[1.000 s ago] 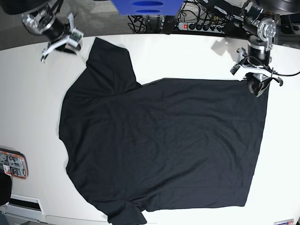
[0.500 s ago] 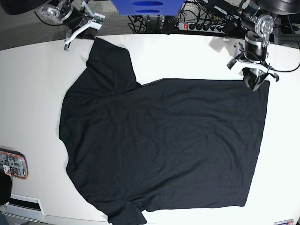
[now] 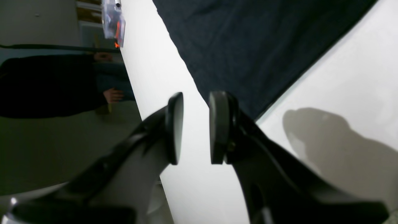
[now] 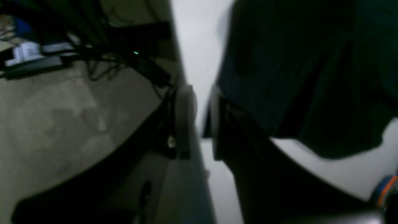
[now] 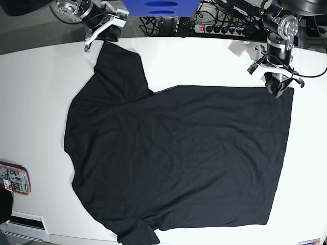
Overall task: Fold the T-shirt properly
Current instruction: 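Grasp the sleeve tip near the right gripper with the right gripper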
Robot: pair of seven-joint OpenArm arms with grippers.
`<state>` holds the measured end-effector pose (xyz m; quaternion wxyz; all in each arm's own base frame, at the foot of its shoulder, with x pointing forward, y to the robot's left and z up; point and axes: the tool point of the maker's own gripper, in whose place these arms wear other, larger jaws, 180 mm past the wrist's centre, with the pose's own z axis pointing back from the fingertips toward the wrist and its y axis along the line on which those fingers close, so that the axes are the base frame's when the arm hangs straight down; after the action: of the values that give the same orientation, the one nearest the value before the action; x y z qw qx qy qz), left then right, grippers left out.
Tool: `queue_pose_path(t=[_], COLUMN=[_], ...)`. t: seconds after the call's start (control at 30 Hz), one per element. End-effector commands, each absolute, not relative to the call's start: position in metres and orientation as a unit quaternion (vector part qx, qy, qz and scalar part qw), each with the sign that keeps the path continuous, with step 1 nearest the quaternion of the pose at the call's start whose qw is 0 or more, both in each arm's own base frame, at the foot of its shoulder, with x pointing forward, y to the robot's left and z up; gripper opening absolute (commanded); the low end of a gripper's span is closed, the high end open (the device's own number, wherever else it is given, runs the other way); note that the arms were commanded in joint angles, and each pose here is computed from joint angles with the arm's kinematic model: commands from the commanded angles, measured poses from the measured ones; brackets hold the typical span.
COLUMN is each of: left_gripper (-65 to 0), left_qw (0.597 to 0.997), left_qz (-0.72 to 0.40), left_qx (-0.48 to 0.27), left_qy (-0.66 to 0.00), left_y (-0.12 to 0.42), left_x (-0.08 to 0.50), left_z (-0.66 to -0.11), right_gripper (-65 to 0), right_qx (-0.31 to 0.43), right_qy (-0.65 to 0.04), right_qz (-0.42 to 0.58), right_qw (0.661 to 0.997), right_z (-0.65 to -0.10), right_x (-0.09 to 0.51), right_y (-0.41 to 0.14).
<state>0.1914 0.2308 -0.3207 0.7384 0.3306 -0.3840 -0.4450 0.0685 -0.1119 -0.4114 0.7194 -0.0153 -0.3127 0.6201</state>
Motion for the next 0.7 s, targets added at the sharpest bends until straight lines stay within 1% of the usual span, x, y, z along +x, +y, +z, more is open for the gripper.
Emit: queue_pose_path(t=[0.0, 0.2, 0.53, 0.6, 0.67], left_gripper=[-49.8, -49.8, -49.8, -49.8, -49.8], left_qw=[0.727, 0.727, 0.727, 0.727, 0.727], left_qz=[-0.446, -0.445, -0.445, -0.445, -0.445], left_qx=[0.34, 0.34, 0.341, 0.341, 0.341], left_qy=[-0.396, -0.397, -0.397, -0.397, -0.397], left_y=[0.231, 0.231, 0.231, 0.231, 0.231], left_x=[0.196, 0.196, 0.196, 0.196, 0.196], left_z=[-0.311, -0.311, -0.311, -0.311, -0.311], right_gripper=[-55.3, -55.3, -55.1, -52.5, -45.8], right_qx=[-0.012, -0.028, -0.008, -0.008, -0.01], right_qy=[-0.337, -0.355, -0.361, -0.36, -0.358], right_qz=[0.618, 0.608, 0.612, 0.612, 0.612], right_qw=[0.71, 0.71, 0.704, 0.704, 0.705], right_z=[-0.402, -0.397, -0.397, -0.398, -0.398], right_x=[0.075, 0.09, 0.084, 0.084, 0.084], right_y=[-0.105, -0.107, -0.095, -0.094, -0.095])
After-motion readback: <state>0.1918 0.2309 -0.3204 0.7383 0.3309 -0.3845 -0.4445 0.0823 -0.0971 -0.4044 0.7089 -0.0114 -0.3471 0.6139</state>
